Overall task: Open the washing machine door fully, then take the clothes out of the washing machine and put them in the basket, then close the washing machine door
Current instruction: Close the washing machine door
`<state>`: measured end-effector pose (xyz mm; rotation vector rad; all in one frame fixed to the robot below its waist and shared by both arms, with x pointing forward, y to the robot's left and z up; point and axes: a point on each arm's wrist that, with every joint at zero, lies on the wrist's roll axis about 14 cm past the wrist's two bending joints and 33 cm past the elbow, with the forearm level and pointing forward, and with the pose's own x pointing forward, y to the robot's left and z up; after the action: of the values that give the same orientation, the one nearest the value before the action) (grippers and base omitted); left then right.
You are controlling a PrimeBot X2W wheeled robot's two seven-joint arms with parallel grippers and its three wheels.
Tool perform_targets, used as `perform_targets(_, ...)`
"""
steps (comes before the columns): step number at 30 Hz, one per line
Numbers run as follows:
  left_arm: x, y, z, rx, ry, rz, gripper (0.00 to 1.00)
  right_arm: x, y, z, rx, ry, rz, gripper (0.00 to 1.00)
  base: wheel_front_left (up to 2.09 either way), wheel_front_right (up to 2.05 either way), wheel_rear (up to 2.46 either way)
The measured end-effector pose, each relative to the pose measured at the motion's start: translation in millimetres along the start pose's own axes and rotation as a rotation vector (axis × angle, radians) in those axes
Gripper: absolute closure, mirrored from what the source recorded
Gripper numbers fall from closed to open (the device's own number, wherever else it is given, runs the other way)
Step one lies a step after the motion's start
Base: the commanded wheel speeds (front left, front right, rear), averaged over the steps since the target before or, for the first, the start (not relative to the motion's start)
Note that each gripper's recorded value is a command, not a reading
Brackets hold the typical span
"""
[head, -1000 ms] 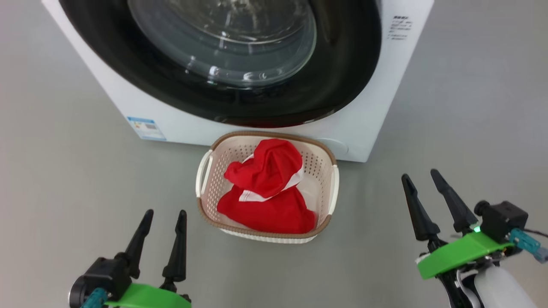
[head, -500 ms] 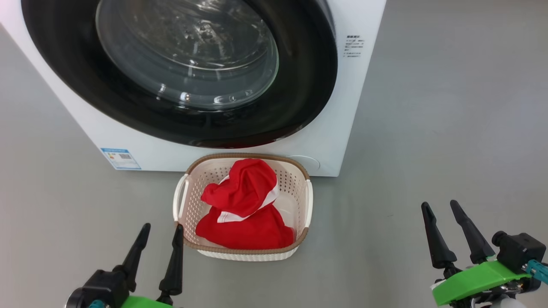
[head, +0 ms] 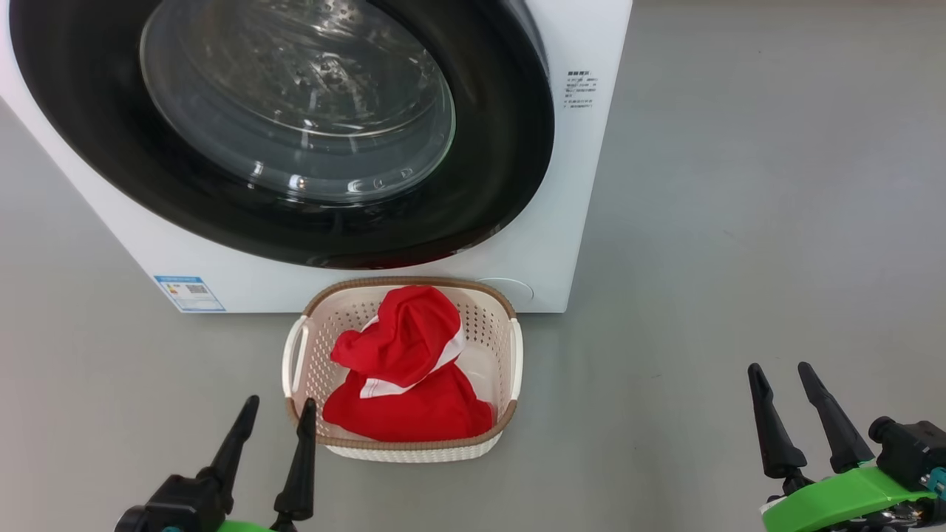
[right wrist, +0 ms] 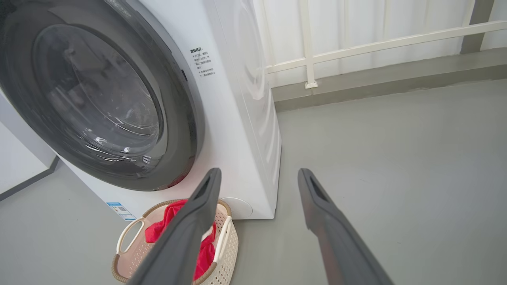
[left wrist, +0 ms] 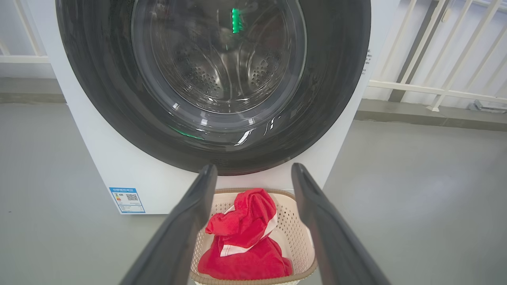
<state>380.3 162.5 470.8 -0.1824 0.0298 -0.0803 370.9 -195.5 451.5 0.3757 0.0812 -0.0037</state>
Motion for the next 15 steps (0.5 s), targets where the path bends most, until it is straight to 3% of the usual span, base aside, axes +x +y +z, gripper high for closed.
perform_targets(15,1.7,-1.1,8.1,-0.005,-0.026,-0.003,0.0,-5.3,-4.1,-1.4,0.013,-0.001,-0.022,0.0,0.0,0.0,0.0)
